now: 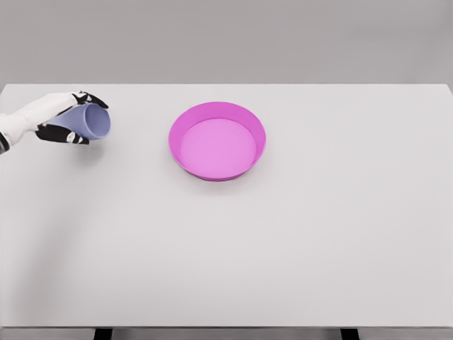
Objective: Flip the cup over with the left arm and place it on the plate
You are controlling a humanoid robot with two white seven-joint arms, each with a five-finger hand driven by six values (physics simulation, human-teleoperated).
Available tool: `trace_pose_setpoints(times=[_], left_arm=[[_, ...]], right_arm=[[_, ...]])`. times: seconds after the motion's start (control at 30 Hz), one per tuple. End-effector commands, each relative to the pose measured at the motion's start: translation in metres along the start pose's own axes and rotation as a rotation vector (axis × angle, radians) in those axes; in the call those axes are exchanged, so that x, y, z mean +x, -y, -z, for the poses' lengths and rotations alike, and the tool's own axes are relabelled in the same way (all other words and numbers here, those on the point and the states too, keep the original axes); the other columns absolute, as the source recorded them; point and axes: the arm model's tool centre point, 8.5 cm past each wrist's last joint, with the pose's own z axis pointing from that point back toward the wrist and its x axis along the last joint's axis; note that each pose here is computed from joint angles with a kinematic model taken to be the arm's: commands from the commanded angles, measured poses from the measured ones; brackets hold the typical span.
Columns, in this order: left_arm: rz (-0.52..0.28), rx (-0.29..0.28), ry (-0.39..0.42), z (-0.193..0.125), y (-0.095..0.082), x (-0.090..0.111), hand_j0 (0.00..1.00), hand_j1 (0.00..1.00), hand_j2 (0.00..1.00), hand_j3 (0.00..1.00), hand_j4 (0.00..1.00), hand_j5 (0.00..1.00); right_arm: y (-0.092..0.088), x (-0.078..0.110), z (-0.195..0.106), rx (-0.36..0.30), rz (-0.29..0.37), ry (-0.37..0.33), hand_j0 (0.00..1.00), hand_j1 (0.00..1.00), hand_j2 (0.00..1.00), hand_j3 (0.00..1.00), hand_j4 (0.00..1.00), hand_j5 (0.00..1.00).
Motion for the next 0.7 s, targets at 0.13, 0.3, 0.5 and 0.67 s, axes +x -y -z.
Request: trace_pose_setpoints(times=[0.13, 0.3, 0.5, 0.67], left_arm=[[-0.066, 0.094, 0.083, -0.005, -0.013, 0.007, 0.69, 0.69, 0.69, 0.69, 0.69, 0.69], [-0.157, 0.159, 0.147, -0.004, -0.016, 0.012, 0.69, 0.69, 0.69, 0.69, 0.69, 0.69], [-0.239, 0.190, 0.224, 0.019, -0.001, 0.030, 0.69, 0.69, 0.69, 0.69, 0.69, 0.69], [-0.309, 0.218, 0.295, 0.036, 0.010, 0.048, 0.69, 0.69, 0.69, 0.69, 0.69, 0.69]], right_arm=[[0.000, 0.000, 0.000, 0.000, 0.000, -0.001, 1.00, 1.00, 1.00, 1.00, 1.00, 1.00], [0.000, 0.000, 0.000, 0.000, 0.000, -0.001, 1.00, 1.00, 1.00, 1.00, 1.00, 1.00], [0.000, 0.000, 0.000, 0.000, 0.000, -0.001, 1.00, 1.00, 1.00, 1.00, 1.00, 1.00], [0.000, 0.000, 0.000, 0.000, 0.000, -0.001, 1.00, 1.00, 1.00, 1.00, 1.00, 1.00]])
